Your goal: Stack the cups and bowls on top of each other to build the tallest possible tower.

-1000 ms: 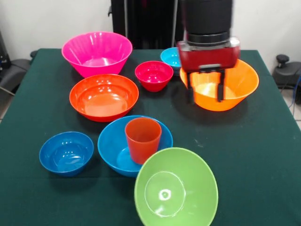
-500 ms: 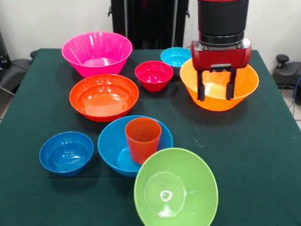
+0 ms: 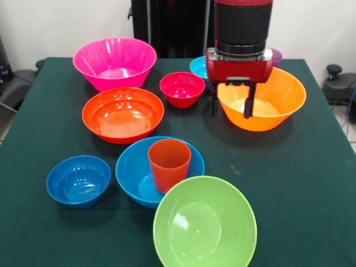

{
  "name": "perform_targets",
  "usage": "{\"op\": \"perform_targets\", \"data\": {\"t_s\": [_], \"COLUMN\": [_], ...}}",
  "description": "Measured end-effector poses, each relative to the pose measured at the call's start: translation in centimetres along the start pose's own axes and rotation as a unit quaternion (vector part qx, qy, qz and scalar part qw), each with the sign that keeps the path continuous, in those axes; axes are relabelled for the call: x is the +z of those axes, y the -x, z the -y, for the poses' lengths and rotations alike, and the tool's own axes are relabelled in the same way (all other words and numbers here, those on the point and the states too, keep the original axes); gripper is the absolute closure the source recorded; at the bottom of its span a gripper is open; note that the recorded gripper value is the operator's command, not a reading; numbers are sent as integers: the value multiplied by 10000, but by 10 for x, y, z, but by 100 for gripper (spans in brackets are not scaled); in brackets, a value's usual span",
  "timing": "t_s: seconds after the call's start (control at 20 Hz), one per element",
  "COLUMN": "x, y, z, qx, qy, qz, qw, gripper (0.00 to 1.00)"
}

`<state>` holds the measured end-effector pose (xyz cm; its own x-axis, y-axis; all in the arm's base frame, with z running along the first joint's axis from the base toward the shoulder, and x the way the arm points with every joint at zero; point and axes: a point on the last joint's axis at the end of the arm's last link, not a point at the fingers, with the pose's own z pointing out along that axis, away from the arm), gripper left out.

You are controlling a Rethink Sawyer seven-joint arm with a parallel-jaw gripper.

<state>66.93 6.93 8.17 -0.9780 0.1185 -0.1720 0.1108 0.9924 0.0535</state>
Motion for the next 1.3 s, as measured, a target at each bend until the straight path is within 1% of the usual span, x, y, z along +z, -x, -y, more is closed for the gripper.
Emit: {"op": "perform_targets", "data": {"t_s": [0.2, 0.45, 0.9, 1.05, 1.3], "x": [1, 1, 1, 2, 6], "y": [-2, -3, -11, -17, -33], "z": [5, 5, 8, 10, 15], "qx": [76, 139, 262, 267, 303], "qy": [-44, -66, -114, -127, -88], "qz": [19, 74, -2, -42, -86], "qw": [10000, 9999, 9996, 9996, 9995], "gripper": [0, 0, 0, 0, 0]}}
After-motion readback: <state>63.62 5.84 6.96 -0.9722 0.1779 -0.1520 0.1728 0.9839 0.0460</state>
